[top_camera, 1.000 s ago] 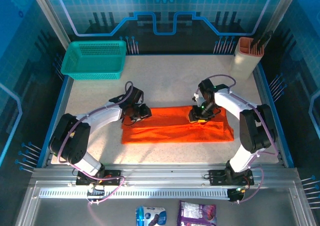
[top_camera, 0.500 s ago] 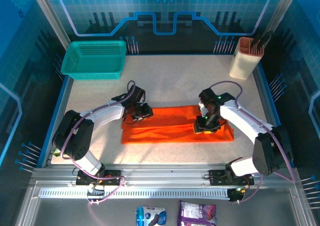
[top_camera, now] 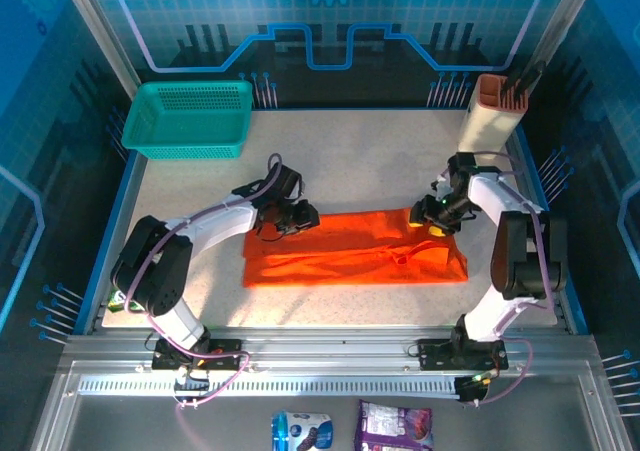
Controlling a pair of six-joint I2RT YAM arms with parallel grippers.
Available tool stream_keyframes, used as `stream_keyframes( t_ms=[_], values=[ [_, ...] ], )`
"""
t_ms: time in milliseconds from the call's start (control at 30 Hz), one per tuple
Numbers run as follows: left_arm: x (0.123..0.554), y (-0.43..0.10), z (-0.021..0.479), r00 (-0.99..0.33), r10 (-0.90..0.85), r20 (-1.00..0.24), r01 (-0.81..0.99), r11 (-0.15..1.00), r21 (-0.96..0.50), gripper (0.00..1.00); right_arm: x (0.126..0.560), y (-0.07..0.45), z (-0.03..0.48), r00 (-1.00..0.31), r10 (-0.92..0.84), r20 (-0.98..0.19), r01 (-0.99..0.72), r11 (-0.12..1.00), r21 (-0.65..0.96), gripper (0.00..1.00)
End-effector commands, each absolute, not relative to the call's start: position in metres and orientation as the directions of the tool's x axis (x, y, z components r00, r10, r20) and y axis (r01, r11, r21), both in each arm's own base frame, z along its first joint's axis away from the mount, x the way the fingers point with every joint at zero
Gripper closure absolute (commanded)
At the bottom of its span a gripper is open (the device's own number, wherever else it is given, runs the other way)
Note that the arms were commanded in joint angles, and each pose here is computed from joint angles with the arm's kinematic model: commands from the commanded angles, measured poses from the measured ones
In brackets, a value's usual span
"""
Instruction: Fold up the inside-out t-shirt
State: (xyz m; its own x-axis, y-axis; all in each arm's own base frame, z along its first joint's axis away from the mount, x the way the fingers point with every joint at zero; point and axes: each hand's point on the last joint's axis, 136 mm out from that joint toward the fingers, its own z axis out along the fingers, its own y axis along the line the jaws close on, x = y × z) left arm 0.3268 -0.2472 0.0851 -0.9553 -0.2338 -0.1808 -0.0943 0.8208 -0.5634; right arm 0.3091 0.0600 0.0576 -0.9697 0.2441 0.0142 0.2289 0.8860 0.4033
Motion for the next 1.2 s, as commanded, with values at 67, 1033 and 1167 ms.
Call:
stream_keyframes(
  t_ms=[67,1033,1167],
  values=[
    [0.325,-0.282,0.094,-0.973,-0.14,-0.182,-0.003,0.799,-0.602,0.76,0.279,0.074,0.062,-0.971,0.235,0.042,0.226,0.851,0.474,0.42],
    [0.307,-0.379,0.1,-0.981,0.051,-0.185,0.157,0.769,-0.62,0.76,0.253,0.123,0.057,-0.924,0.378,0.05,0.31,0.667,0.677,0.56],
    [0.307,-0.369,0.097,-0.983,0.026,-0.182,0.134,0.78,-0.611,0.76,0.241,0.129,0.029,-0.901,0.411,0.142,0.387,0.611,0.691,0.58]
  ],
)
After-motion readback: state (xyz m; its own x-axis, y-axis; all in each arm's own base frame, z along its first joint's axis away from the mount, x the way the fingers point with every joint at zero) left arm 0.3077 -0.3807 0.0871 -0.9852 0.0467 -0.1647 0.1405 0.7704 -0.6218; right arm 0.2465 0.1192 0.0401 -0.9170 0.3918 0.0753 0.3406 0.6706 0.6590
